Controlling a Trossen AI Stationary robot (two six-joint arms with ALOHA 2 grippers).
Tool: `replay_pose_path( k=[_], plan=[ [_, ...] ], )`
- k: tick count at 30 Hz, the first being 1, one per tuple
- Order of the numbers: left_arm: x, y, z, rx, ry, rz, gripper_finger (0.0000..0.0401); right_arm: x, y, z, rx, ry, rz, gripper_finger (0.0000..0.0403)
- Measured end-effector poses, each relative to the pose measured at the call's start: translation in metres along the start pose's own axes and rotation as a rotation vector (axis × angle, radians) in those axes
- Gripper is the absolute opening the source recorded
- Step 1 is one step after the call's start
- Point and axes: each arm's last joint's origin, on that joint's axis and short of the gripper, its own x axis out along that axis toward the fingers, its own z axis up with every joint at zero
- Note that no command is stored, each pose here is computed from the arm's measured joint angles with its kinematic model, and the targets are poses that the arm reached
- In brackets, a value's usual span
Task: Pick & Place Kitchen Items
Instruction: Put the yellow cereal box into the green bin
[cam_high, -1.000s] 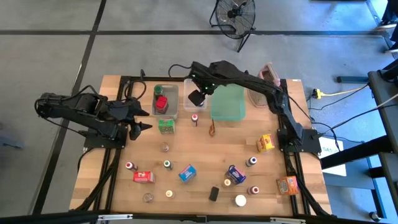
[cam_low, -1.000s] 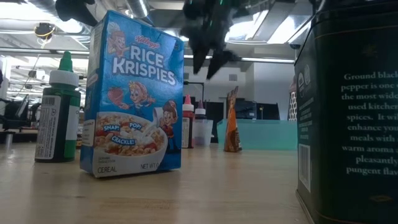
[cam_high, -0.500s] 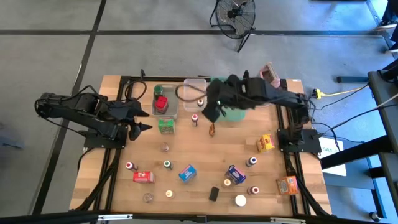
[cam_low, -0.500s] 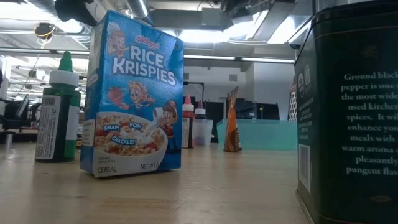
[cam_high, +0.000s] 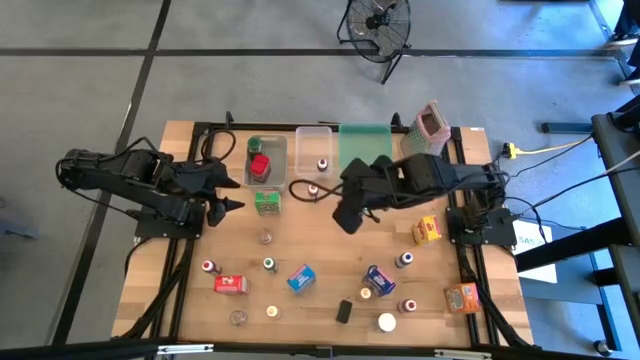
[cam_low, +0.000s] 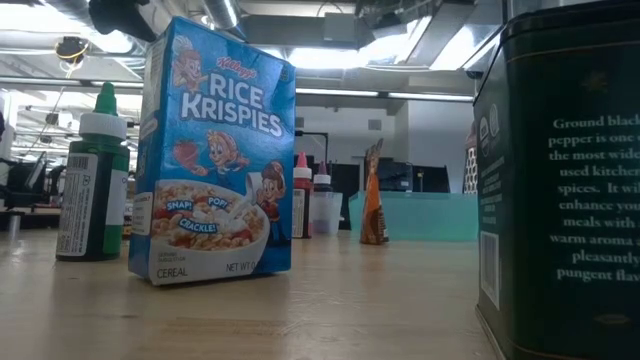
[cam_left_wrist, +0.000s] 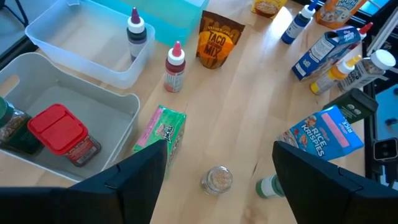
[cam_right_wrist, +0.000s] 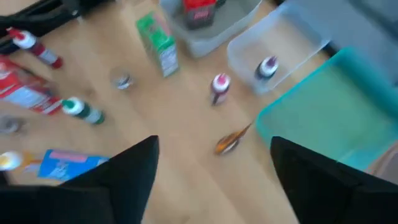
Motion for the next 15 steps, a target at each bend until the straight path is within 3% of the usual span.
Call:
replay_pose_path(
  k=[7, 15],
  plan=[
    [0.000, 0.000, 0.000, -0.047, -0.004, 0.006, 0.0286, -0.010, -0.001, -0.004, 0.031, 0.128, 0.153, 0.0353],
    [0.000, 0.000, 0.000, -0.122, -0.012, 0.016, 0.0286, -0.065, -0.047, -0.017, 0.126, 0.104, 0.258, 0.0353]
  ],
)
